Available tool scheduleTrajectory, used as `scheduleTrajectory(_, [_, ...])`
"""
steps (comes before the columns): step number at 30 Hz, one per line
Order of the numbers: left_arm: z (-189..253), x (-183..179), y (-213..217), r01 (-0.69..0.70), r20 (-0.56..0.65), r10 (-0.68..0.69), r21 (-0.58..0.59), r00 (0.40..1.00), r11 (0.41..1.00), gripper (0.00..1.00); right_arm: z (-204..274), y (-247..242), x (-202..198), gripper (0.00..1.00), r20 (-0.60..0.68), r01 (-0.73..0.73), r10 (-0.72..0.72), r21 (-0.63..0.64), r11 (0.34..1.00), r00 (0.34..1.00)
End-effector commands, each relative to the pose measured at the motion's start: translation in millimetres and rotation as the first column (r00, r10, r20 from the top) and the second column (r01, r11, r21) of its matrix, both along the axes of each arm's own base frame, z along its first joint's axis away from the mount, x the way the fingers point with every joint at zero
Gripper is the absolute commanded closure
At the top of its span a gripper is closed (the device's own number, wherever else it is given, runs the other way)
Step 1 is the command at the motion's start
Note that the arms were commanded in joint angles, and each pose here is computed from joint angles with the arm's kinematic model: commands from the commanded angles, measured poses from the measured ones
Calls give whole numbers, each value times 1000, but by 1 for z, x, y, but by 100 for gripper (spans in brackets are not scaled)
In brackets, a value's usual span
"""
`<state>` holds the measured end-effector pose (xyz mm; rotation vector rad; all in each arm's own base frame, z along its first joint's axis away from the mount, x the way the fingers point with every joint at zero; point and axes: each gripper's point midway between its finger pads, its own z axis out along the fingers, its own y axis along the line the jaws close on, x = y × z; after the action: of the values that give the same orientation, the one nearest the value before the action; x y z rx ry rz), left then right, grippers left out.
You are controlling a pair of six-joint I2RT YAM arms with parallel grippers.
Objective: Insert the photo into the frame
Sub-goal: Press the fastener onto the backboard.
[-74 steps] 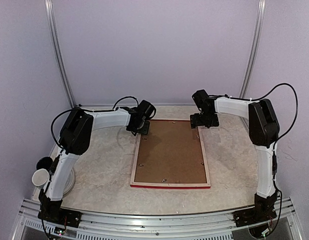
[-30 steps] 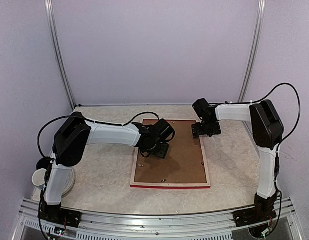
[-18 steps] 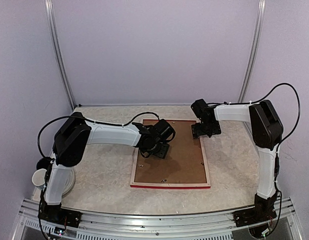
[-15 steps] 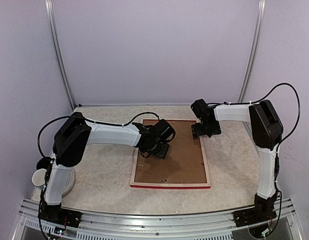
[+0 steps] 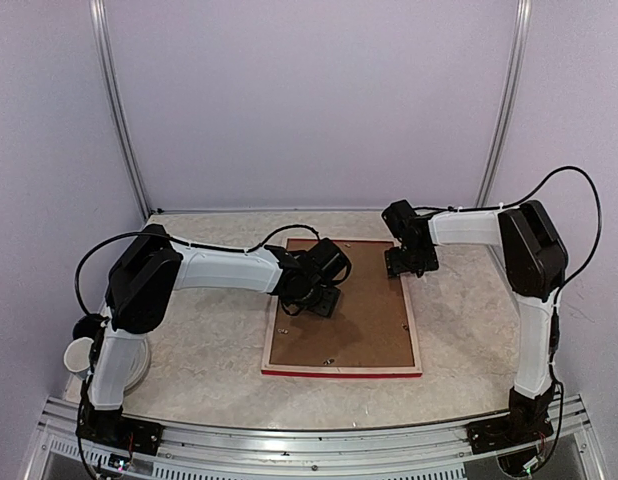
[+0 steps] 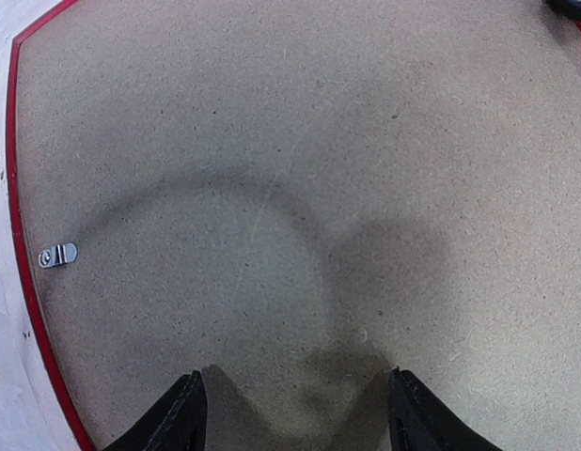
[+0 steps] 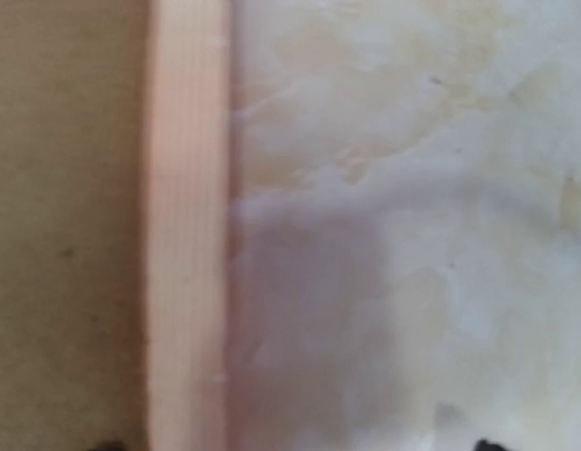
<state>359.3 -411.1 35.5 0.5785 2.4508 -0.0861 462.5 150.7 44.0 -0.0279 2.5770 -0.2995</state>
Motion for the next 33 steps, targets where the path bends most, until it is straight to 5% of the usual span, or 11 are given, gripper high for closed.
scheduleTrajectory(1, [27, -7, -16, 30, 11, -29, -55, 1000, 998, 35, -20, -9, -23, 24, -100, -46, 42, -36, 998, 994])
scheduleTrajectory(4, [38, -9, -27, 50, 19, -49, -83, 999, 995, 35, -17, -3, -22, 33, -101, -68, 67, -12, 998, 993])
scheduleTrajectory(12, [45, -25, -69, 127, -1, -129, -169, 992, 977, 34, -16, 1, -22, 39, -113, -99, 98, 1, 995, 989])
scheduleTrajectory(29, [-25, -47, -85, 160, -95, -170, -103, 981, 982, 41, -18, 4, -19, 49, -118, -135, 143, 76, 988, 983])
scheduleTrajectory(33, [-33, -48, -77, 149, -102, -157, -79, 982, 986, 41, -22, 2, -18, 68, -124, -142, 152, 84, 986, 981])
